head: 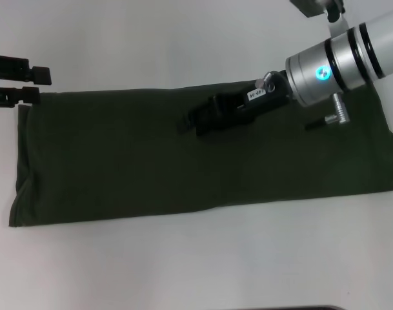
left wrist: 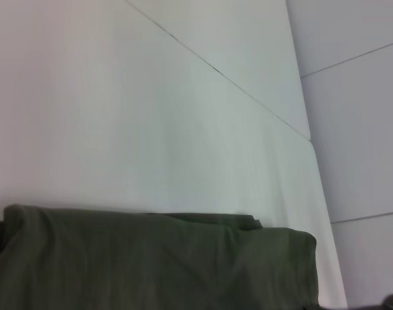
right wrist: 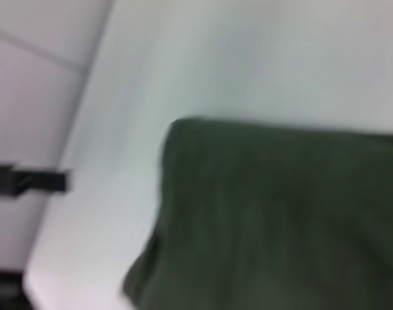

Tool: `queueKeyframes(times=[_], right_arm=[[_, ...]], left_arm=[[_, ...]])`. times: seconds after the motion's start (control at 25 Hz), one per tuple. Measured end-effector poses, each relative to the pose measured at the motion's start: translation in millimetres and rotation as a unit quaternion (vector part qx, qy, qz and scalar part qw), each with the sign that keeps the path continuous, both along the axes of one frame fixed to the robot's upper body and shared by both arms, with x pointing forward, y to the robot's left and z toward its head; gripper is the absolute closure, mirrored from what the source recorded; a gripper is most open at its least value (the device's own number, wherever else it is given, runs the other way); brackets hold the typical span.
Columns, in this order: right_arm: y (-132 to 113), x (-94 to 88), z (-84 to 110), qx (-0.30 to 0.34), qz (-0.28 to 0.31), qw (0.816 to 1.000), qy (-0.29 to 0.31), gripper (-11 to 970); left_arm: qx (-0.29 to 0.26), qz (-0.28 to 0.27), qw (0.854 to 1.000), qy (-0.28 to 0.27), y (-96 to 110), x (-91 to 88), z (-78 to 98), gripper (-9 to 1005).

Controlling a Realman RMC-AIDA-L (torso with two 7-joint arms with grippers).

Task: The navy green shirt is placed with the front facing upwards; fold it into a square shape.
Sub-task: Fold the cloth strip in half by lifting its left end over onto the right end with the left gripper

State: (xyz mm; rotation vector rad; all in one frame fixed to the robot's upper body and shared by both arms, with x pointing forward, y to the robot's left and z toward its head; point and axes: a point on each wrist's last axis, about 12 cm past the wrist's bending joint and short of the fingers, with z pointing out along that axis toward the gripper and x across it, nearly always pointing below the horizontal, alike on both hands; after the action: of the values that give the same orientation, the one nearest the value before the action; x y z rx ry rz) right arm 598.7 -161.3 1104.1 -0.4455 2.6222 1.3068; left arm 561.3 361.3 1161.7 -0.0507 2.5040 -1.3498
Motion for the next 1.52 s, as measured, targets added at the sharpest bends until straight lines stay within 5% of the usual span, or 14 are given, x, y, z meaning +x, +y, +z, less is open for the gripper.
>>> queueKeyframes(times=[0.56,0.88,1.16,1.52], right_arm=[[12.3,-7.9,-29.3,-0.041,-0.012,0.999,0.009,338],[13.6,-7.6,-29.4,-0.037,-0.015,0.999,0.009,336],[12.6,-1.3,-7.8,0.016,-0.015,1.0,-0.005,338],[19.5,-6.2,-21.1,-0.018,-0.009,1.0,0.002,337]], left_arm=[[-0.007,0.002,1.0,-0.002,-3.3,0.9,-2.0,444],[-0.009,0.002,1.0,-0.001,-4.6,0.5,-3.3,443],[-0.008,0.001,1.0,-0.002,-4.9,0.7,-3.1,443],[-0.014,0.004,1.0,-0.005,-3.9,-1.1,-4.2,442]])
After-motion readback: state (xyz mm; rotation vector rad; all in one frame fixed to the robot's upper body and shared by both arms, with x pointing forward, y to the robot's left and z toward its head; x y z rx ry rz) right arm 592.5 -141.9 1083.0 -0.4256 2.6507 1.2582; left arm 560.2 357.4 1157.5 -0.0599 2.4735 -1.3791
